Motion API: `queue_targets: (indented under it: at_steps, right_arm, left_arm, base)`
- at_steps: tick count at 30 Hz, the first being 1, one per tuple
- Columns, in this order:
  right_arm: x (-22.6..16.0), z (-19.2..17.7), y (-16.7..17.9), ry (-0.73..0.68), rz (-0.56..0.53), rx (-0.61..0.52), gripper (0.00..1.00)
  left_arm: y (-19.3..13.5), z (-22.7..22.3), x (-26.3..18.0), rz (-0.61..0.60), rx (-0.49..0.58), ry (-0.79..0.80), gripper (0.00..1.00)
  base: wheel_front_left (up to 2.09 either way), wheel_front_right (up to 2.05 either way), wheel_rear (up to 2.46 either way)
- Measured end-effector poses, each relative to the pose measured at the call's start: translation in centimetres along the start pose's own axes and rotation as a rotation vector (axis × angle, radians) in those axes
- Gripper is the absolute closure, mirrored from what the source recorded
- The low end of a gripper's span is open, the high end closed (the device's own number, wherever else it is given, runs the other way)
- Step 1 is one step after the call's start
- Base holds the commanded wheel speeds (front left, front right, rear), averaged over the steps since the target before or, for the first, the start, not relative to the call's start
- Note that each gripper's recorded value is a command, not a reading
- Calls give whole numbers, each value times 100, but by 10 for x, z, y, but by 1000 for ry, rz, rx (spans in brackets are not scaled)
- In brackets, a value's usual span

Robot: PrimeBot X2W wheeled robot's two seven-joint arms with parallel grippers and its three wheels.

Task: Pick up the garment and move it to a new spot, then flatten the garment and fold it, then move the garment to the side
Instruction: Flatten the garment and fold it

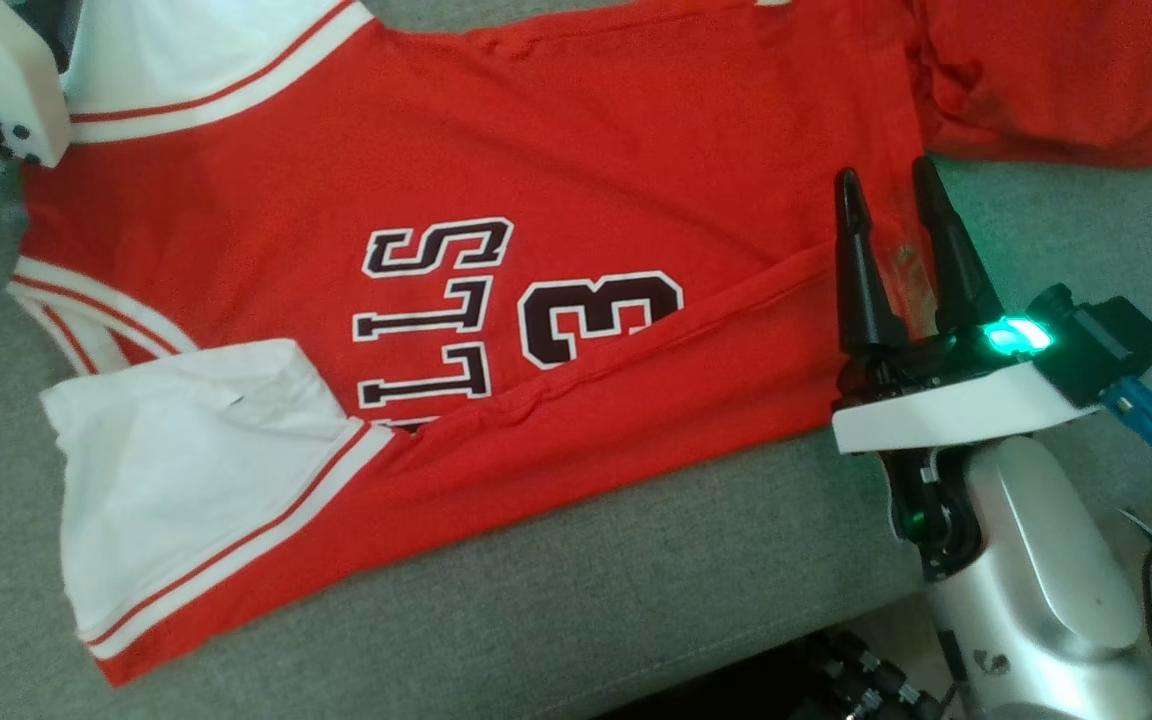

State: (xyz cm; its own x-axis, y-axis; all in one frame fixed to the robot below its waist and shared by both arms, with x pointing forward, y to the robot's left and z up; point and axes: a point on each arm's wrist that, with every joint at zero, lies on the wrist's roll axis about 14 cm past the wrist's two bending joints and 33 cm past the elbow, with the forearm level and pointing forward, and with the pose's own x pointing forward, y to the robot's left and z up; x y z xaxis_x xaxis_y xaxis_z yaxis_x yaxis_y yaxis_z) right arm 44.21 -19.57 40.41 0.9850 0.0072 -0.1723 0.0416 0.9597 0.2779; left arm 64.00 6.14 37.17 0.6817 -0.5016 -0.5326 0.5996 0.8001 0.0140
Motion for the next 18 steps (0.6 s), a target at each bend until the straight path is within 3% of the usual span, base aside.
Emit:
queue_targets:
  at_steps: [11,12,13,18]
  right_arm:
    - [0,-7,-9,20,-25,-7,0]
    - [2,-6,-9,17,-23,-9,0]
    - [3,-5,-9,14,-21,-10,0]
    - [2,-6,-8,20,-20,-8,0]
  left_arm:
    - [-8,-11,19,-43,-39,46,2]
    - [-10,-12,20,-50,-39,51,54]
    - [-13,-13,21,-59,-43,53,100]
    - [-23,-8,17,-92,-49,25,100]
  base:
    - [0,0,0]
    - [0,0,0]
    - [0,0,0]
    - [0,0,0]
